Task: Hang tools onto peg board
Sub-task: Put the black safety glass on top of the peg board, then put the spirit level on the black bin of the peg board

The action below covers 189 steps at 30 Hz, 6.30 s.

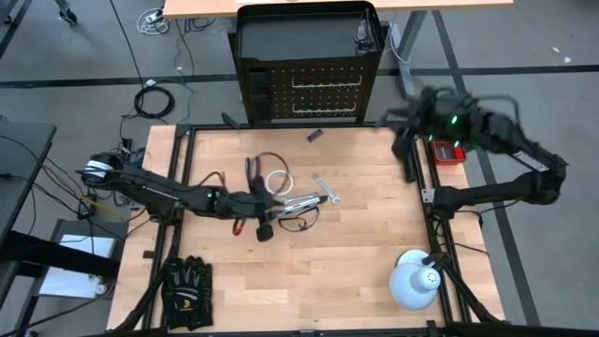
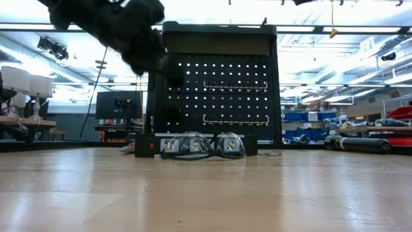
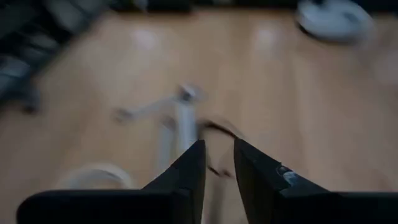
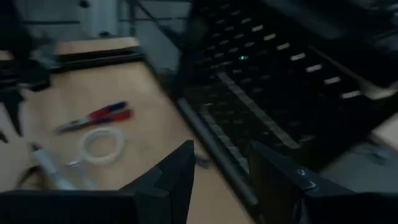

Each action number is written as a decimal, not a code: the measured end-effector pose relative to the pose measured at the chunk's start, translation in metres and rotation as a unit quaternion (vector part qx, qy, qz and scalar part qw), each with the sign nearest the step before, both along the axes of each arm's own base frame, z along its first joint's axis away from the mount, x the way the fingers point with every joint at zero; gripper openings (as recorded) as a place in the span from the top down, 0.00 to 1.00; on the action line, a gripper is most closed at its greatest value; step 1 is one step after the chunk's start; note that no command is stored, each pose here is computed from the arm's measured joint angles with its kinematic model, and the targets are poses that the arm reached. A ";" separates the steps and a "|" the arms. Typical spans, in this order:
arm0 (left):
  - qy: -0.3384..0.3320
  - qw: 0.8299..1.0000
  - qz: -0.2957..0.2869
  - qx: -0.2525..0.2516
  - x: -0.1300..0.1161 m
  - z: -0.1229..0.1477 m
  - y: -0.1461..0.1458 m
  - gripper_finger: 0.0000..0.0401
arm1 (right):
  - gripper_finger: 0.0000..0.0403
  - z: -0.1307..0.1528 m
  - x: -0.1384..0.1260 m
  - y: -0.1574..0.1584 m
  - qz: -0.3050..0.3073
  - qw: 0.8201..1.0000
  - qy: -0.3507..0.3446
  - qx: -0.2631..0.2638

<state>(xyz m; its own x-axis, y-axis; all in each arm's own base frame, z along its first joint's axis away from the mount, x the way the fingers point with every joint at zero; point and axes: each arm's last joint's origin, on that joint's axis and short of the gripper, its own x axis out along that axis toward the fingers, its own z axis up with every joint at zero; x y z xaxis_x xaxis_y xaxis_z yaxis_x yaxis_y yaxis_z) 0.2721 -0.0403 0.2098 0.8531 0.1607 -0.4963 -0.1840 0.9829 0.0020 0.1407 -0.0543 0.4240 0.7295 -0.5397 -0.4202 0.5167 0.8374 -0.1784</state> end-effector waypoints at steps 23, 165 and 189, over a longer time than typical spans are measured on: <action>0.097 0.994 -0.043 -0.031 0.042 -0.048 -0.013 0.63 | 0.61 -0.136 0.024 0.030 0.087 0.995 0.019 0.053; -0.059 0.937 0.317 0.131 -0.024 0.312 0.260 0.64 | 0.61 -0.183 0.034 0.031 0.082 0.996 -0.046 0.009; 0.244 0.946 -0.053 0.209 0.051 0.224 0.077 0.66 | 0.61 -0.193 0.030 0.032 0.088 0.996 0.003 0.026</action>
